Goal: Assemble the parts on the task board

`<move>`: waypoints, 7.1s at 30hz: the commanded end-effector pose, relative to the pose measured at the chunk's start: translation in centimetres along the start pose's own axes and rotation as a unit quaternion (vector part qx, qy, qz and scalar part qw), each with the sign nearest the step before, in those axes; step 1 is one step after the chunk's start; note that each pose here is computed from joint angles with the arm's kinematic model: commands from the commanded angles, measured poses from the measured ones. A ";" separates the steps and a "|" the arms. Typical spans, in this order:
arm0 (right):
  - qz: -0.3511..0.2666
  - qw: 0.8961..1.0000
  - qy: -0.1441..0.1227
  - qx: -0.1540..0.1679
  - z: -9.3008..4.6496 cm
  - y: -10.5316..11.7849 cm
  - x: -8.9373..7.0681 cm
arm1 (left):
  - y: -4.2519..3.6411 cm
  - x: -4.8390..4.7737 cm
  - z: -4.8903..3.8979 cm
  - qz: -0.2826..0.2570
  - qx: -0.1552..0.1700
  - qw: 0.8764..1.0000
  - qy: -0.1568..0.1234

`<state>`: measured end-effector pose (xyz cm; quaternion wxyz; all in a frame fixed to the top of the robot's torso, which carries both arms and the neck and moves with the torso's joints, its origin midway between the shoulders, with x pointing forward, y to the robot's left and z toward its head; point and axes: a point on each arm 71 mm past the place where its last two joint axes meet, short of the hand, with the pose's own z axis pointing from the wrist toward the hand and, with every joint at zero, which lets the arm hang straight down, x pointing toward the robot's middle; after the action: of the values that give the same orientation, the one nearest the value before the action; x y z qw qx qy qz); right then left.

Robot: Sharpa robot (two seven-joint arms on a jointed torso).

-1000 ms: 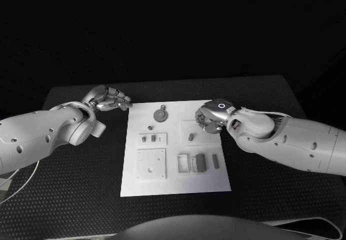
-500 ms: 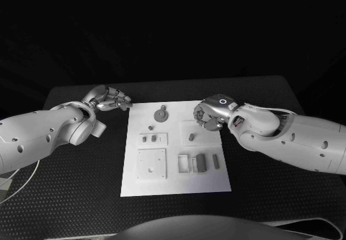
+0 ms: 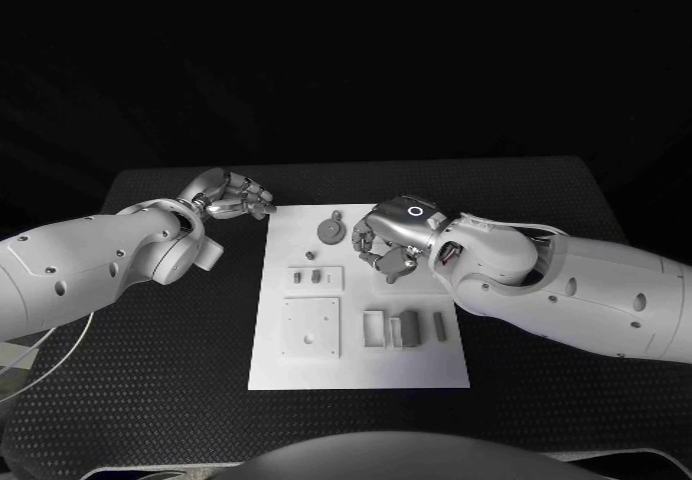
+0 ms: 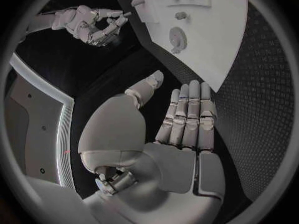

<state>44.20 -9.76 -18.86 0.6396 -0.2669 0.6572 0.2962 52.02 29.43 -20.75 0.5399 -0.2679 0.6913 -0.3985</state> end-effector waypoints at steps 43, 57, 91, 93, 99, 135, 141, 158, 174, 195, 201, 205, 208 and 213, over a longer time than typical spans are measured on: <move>0.042 0.991 0.092 -0.085 2.5 7.1 6.8 | -0.96 0.07 0.90 0.002 0.013 1.000 0.000; 0.029 0.991 0.101 -0.082 2.7 6.9 7.6 | -0.99 0.09 0.91 0.002 0.013 1.000 0.002; 0.021 0.990 0.120 -0.077 2.8 6.3 8.4 | -0.99 0.12 0.88 0.001 0.013 1.000 0.004; 0.020 0.989 0.125 -0.079 2.7 6.5 8.6 | -1.02 0.16 0.89 0.001 0.014 1.000 0.005; 0.024 0.988 0.131 -0.083 2.7 6.8 8.8 | -1.00 0.06 0.85 0.002 0.013 1.000 0.003; 0.052 0.992 0.100 -0.063 2.0 5.9 8.5 | -0.96 -0.33 0.74 0.003 0.011 1.000 0.001; 0.053 0.994 0.077 -0.060 1.1 5.2 7.2 | -0.80 -0.57 0.66 0.003 0.009 1.000 -0.001; 0.007 0.999 0.027 0.021 -1.9 -2.4 -0.4 | -0.32 -1.35 0.55 0.007 0.007 1.000 -0.010; -0.016 0.993 0.105 0.058 -2.2 -5.0 2.0 | -0.39 -1.19 0.73 0.007 0.008 1.000 -0.007; -0.008 0.989 0.143 0.040 -2.2 -3.9 4.4 | -0.36 -1.21 0.74 0.007 0.007 1.000 -0.007; -0.003 0.990 0.136 0.029 -2.2 -3.2 4.3 | -0.34 -1.22 0.75 0.007 0.007 1.000 -0.006; -0.004 0.991 0.128 0.031 -2.1 -3.2 4.2 | -0.34 -1.19 0.73 0.006 0.006 1.000 -0.005; -0.006 0.991 0.128 0.034 -2.1 -3.3 4.2 | -0.33 -1.19 0.73 0.006 0.006 1.000 -0.004; -0.010 0.991 0.129 0.035 -2.1 -3.4 4.2 | -0.30 -1.21 0.72 0.006 0.005 1.000 -0.003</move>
<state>45.13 -13.58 -23.22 0.5587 -0.2802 0.7453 0.2320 53.03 30.28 -20.01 0.5503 -0.2673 0.6876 -0.3911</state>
